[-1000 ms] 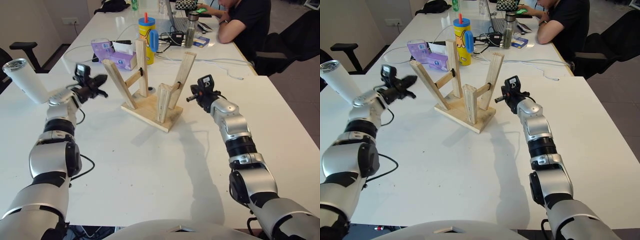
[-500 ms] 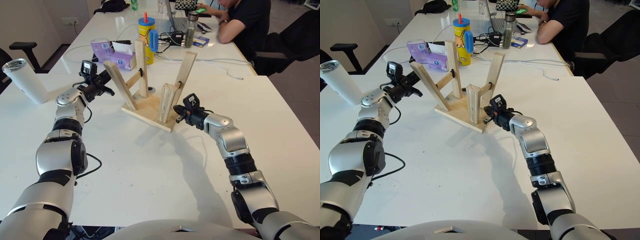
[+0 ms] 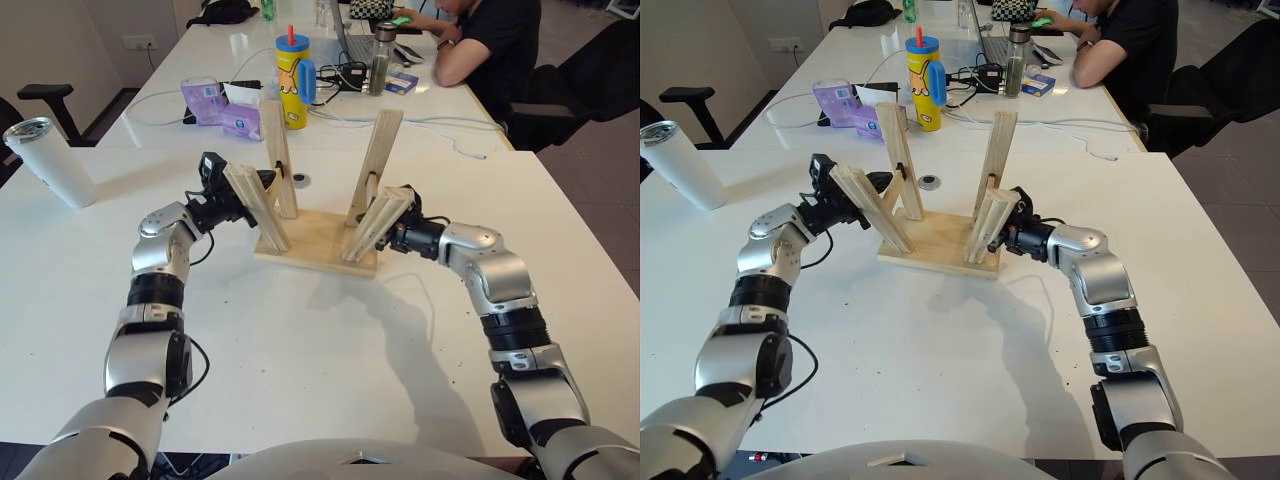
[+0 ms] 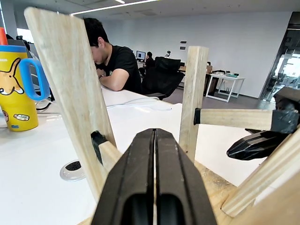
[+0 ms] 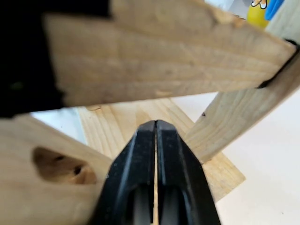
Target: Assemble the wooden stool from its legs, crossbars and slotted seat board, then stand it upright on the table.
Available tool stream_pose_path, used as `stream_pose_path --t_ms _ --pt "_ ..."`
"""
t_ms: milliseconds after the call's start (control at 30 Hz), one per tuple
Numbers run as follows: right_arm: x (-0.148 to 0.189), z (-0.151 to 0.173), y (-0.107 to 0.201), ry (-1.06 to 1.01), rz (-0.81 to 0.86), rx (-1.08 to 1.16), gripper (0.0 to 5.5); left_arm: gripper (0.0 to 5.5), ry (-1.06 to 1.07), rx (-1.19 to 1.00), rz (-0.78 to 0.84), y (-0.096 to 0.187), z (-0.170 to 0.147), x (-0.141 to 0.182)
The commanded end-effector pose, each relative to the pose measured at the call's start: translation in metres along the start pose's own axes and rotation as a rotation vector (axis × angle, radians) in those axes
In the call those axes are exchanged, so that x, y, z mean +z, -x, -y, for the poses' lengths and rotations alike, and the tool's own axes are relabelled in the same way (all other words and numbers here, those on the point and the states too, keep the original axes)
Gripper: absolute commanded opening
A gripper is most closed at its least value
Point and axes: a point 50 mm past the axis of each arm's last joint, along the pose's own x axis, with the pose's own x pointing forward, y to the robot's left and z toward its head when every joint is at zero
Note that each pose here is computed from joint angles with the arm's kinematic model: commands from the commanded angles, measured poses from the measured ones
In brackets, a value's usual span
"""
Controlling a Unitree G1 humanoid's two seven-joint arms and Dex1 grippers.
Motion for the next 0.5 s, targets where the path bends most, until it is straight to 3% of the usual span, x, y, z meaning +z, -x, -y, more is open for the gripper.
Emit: stream_pose_path --t_ms 33,300,500 --pt "-0.005 -0.013 0.024 0.001 -0.053 0.196 0.0 0.02 0.019 -0.109 0.173 -0.001 0.063 0.031" --pt "-0.019 -0.013 0.05 -0.01 -0.13 0.223 0.0 0.02 0.056 -0.141 0.122 0.014 0.104 0.028" --pt "-0.02 0.001 0.057 0.01 -0.139 0.117 0.0 0.02 0.044 0.071 0.067 0.032 0.08 0.018"
